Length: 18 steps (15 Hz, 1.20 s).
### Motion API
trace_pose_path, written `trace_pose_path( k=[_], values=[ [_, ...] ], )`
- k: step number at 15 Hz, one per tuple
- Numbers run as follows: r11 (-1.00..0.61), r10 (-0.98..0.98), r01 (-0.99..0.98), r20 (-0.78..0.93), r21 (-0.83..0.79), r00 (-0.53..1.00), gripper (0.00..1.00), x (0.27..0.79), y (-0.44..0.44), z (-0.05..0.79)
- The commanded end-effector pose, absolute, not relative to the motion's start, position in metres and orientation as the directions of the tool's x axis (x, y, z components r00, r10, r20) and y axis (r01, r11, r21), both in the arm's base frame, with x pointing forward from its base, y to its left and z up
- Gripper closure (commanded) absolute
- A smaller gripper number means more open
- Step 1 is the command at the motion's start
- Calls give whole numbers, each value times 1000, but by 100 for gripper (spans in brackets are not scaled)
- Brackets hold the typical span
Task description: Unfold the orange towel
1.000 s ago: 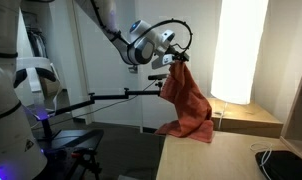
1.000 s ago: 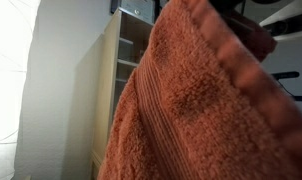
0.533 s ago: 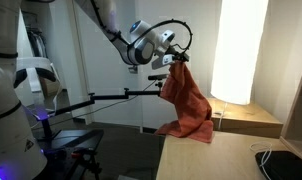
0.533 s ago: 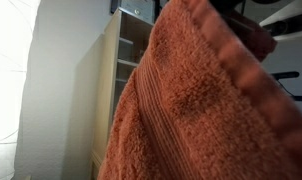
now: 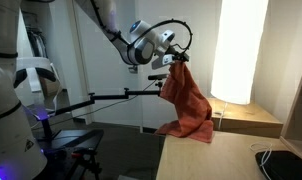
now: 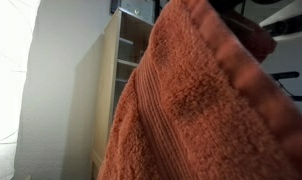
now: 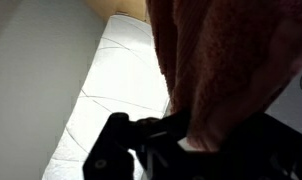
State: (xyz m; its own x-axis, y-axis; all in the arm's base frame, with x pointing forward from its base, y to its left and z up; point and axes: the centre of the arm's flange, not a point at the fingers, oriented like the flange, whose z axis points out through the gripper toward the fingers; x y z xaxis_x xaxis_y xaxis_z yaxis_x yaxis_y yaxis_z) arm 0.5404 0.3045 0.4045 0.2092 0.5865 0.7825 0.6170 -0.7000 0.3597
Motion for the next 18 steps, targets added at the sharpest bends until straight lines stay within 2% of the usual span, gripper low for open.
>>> trace_pose_path(
  k=[1, 18],
  values=[
    [-686, 602, 628, 772, 369, 204, 100, 538, 314, 400],
    [-581, 650, 685, 758, 440, 64, 100, 508, 383, 420]
  ],
)
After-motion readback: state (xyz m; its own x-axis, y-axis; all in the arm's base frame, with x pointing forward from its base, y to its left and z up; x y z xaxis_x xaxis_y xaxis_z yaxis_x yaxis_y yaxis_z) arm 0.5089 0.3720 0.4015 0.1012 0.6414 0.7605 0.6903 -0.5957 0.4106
